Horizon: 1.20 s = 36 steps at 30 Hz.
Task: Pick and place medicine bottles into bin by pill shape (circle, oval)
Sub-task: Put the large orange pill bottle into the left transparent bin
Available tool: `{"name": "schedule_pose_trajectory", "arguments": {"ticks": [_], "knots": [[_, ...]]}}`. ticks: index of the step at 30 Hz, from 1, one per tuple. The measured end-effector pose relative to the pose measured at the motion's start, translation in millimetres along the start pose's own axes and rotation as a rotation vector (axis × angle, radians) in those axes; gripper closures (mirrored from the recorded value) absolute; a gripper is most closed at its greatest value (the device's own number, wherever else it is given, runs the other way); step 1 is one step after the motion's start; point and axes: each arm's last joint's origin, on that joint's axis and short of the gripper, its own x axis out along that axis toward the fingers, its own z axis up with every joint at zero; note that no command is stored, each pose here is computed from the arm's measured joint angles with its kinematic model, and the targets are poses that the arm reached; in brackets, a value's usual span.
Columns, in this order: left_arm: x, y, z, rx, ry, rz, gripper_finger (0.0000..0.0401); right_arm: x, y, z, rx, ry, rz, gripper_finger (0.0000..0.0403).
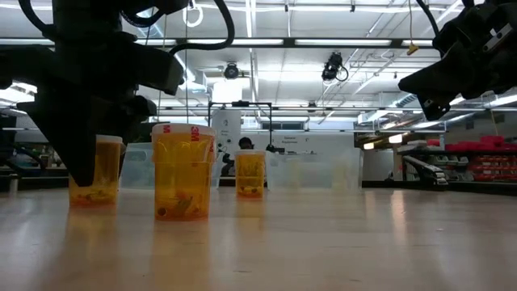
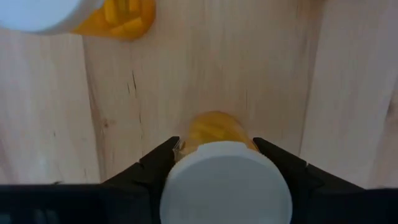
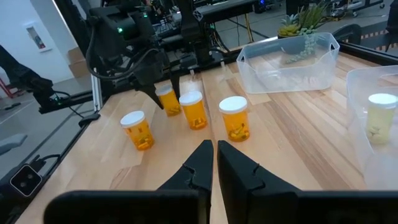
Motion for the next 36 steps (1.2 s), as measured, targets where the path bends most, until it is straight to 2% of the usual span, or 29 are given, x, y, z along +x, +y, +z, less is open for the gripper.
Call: {"name": "schedule_pose_trajectory", "arguments": {"ticks": [4, 10, 15, 20, 25, 32, 36], "knots": [[0.0, 0.2, -0.5, 0.001, 0.005, 0.002, 0.0204, 0.0, 0.0, 0.0, 0.0, 0.0, 0.0, 0.0372], [-3.0, 2.8, -5.0, 0.011, 0.07, 0.03, 0.0173, 0.0, 0.0, 0.0, 0.0, 0.0, 0.0, 0.0372], [-15.8, 9.0, -0.4, 0.0, 0.125, 0.055, 0.0197, 0.0, 0.0, 0.0, 0.0, 0.0, 0.0, 0.0372], [-25.7, 19.2, 7.0, 0.019, 0.149, 0.063, 0.0197, 0.0, 0.0, 0.0, 0.0, 0.0, 0.0, 0.0372], [-29.9, 35.8, 15.6, 0.043, 0.155, 0.064, 0.017, 0.0, 0.0, 0.0, 0.0, 0.0, 0.0, 0.0372], [-43.0, 70.6, 38.3, 0.051, 0.097, 0.053, 0.0193, 0.0, 0.0, 0.0, 0.0, 0.0, 0.0, 0.0372], [-51.1, 91.0, 48.7, 0.042, 0.062, 0.053, 0.0189, 0.0, 0.0, 0.0, 0.0, 0.0, 0.0, 0.0372]]}}
